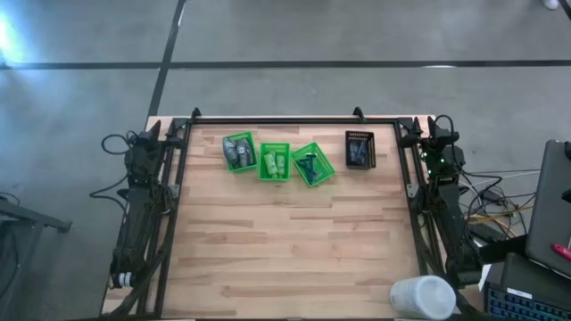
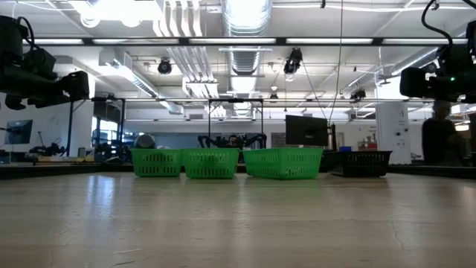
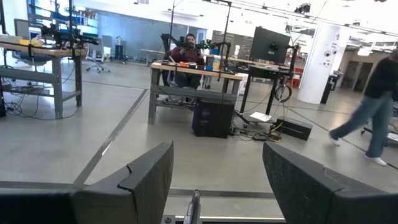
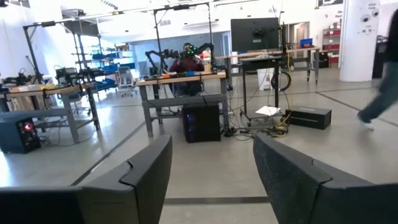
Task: Pick & Place Travel size toiletries
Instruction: Return to Home Position
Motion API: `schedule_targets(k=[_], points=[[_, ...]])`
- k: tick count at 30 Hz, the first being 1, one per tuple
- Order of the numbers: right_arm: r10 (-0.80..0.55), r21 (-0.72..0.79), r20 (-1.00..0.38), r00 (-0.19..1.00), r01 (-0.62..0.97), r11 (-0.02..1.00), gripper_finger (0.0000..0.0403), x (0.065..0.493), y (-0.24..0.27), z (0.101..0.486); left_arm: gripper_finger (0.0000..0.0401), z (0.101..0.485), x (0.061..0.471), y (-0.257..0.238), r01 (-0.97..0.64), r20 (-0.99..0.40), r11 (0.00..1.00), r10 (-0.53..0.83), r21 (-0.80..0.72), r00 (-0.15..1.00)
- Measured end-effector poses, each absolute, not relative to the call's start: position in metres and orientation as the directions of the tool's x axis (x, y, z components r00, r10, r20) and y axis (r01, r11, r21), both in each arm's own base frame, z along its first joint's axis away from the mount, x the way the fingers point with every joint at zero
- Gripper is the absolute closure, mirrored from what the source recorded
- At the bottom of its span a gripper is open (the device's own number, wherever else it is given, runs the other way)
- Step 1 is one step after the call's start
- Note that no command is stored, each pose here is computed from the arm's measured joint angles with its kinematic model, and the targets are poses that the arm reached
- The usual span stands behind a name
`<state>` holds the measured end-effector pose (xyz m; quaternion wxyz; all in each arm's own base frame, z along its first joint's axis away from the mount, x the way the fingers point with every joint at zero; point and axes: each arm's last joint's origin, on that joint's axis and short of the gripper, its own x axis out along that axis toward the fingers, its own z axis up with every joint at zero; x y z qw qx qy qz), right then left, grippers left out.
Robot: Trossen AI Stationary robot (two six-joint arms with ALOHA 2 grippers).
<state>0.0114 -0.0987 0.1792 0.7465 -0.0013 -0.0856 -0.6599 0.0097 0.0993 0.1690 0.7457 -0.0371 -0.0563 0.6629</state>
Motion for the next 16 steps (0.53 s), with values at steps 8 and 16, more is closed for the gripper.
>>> schedule_targets(k=[8, 16], points=[[-0.985, 0.111, 0.13, 0.114, 0.985, 0.129, 0.0174, 0.0114, -0.0987, 0.1792, 0.0149, 0.169, 0.0097, 0.0993, -0.984, 0.035, 0.118, 0.993, -0.13, 0.115], [-0.985, 0.111, 0.13, 0.114, 0.985, 0.129, 0.0148, 0.0114, -0.0987, 0.1793, 0.0149, 0.169, 0.0097, 0.0993, -0.984, 0.035, 0.118, 0.993, -0.13, 0.115]])
